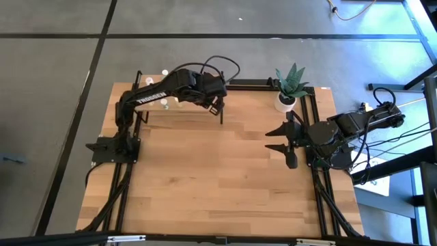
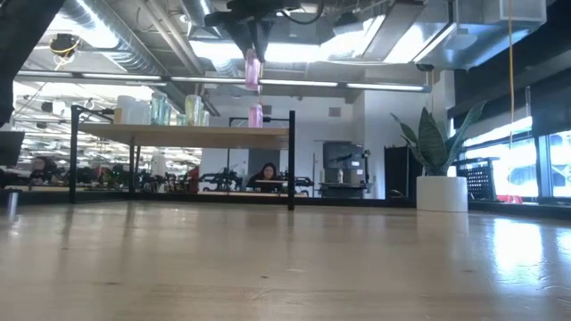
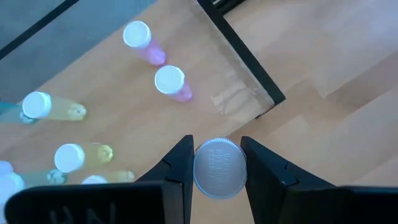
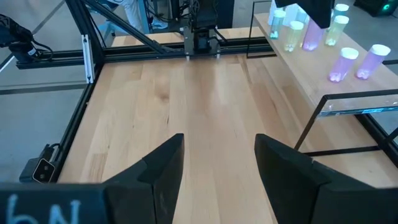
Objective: Pick and place medicine bottles onto shelf by color
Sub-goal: Put the pink pill bottle aligned with the other pink pill bottle on the shelf
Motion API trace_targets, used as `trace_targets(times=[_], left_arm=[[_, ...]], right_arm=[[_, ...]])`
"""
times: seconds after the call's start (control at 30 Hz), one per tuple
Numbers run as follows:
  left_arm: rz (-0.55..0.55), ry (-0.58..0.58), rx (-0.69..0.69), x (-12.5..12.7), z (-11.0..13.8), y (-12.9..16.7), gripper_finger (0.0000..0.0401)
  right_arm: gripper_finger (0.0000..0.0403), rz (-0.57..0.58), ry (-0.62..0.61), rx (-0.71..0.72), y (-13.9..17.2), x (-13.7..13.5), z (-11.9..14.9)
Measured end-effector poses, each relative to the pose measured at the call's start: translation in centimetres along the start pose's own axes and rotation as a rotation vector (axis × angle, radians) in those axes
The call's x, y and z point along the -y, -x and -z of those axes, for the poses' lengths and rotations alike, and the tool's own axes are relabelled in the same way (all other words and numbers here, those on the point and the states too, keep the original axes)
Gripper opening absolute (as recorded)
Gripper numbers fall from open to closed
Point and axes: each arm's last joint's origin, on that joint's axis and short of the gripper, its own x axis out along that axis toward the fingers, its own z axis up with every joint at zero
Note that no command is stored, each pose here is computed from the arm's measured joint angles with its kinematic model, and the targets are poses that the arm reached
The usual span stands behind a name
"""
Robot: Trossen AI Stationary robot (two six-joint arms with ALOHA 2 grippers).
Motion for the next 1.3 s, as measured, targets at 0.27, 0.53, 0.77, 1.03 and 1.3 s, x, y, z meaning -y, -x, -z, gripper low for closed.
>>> trace_targets(times=[0.27,0.53,0.77,1.03,1.3], left_arm=[[0.023,0.000,-0.010,0.2,0.2,0.2,0.0092],[0.005,0.008,-0.003,0.3,0.3,0.3,0.0095],[-0.003,-0.024,-0.008,0.0,0.1,0.1,0.0096],[0.019,-0.027,0.007,-1.2,0.4,1.5,0.0097],[0.029,0.021,0.013,-2.7,2.8,1.2,0.0097]], right_arm=[[0.0198,0.000,0.000,0.000,0.0,0.0,0.0],[0.0198,0.000,0.000,0.000,0.0,0.0,0.0],[0.0198,0.000,0.000,0.000,0.0,0.0,0.0],[0.0198,0.000,0.001,-0.001,0.0,0.0,0.0],[0.0198,0.000,0.001,0.000,0.0,0.0,0.0]])
